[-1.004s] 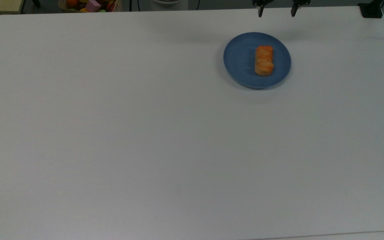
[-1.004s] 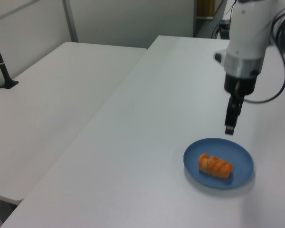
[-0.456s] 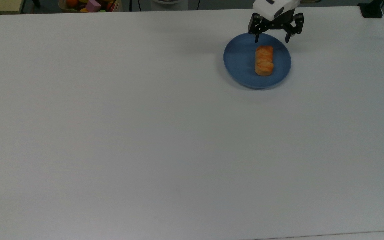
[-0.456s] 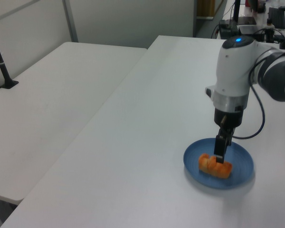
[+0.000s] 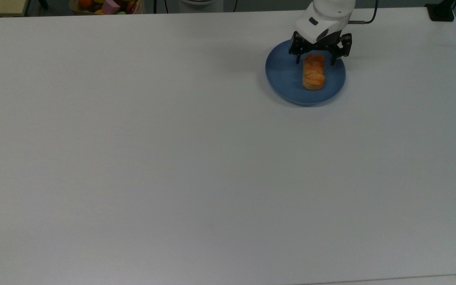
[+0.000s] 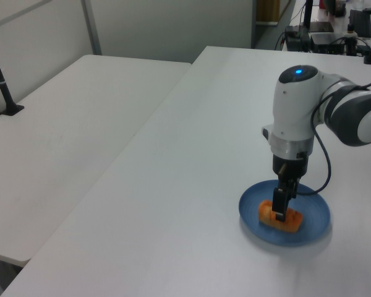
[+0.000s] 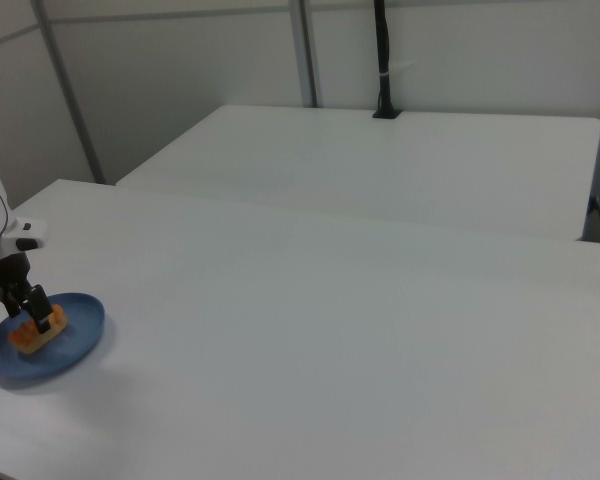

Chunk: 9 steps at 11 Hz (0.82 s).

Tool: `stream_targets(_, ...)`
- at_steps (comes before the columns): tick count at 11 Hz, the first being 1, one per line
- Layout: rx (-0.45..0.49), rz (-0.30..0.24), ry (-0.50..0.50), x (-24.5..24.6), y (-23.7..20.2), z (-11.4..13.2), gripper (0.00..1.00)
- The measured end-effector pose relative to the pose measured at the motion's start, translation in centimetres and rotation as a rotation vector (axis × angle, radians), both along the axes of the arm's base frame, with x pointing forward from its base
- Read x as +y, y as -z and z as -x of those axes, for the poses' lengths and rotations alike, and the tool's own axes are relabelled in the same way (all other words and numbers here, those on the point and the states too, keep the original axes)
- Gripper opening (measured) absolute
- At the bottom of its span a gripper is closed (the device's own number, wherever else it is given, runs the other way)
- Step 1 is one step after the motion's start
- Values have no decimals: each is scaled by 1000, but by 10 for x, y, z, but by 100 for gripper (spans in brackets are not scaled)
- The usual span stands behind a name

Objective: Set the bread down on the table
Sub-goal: 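Lower the open gripper around the bread roll and close it, then lift the bread roll up off the blue plate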

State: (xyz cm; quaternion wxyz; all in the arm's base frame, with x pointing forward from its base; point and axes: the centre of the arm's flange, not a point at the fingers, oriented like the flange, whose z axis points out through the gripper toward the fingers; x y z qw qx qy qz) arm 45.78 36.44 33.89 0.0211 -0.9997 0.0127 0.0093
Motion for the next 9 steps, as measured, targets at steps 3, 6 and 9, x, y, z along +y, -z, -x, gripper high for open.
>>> stream_targets(3, -4, 5, 4, 2, 19, -3, 100)
stream_targets(6, -12, 9, -5, 2, 22, -4, 83)
stream_targets(9, -19, 16, -12, 2, 22, -5, 56)
